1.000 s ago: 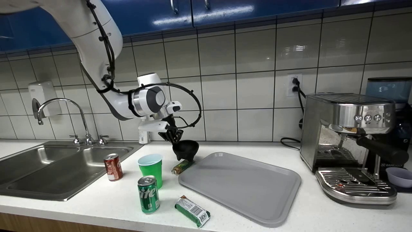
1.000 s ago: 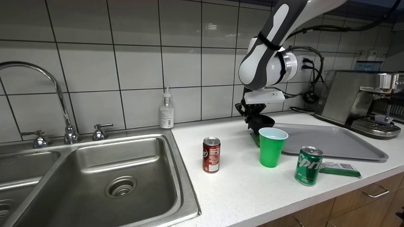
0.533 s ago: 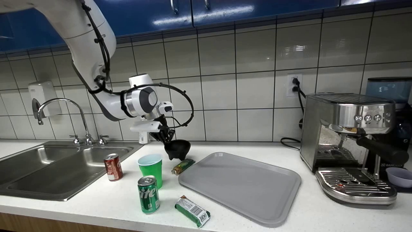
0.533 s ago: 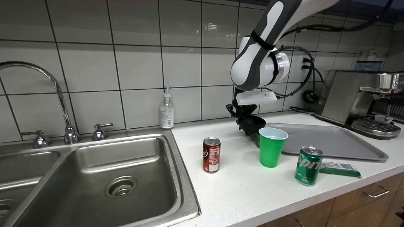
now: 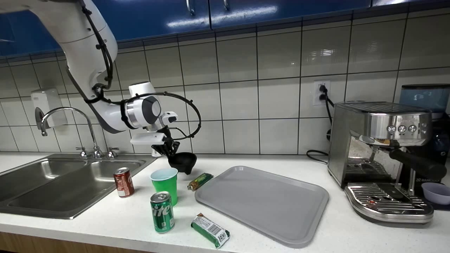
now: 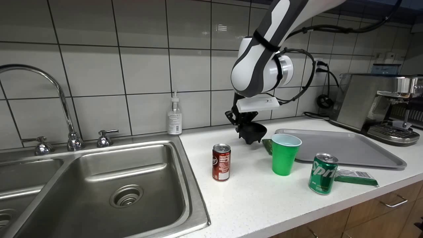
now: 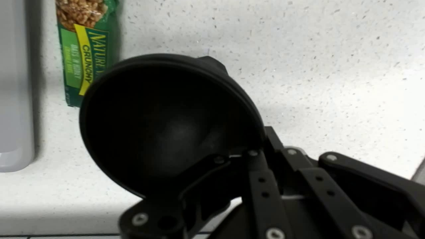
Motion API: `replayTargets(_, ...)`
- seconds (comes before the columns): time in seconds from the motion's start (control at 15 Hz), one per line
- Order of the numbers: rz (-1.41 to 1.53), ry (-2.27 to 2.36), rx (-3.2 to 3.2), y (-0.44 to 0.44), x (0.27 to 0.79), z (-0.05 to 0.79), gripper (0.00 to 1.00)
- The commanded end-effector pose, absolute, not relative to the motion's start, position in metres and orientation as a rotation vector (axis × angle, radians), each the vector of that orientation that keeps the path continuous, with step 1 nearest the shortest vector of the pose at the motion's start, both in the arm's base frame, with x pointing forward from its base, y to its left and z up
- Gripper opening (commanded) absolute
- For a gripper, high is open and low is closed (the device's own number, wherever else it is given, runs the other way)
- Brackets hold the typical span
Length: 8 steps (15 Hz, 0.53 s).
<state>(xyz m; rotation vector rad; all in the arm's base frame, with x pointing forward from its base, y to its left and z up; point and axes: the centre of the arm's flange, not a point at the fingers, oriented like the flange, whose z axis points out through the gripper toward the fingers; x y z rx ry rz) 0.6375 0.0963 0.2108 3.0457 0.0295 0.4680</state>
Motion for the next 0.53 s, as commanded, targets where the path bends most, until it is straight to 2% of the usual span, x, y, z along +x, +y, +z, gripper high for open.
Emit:
replayTargets(0.0, 0.487, 0.124, 3.044, 0.117, 0.633, 0.218, 0.02)
replayTargets(0.47, 0.480, 0.207, 3.064, 0.149, 0.625, 0.214, 0.02)
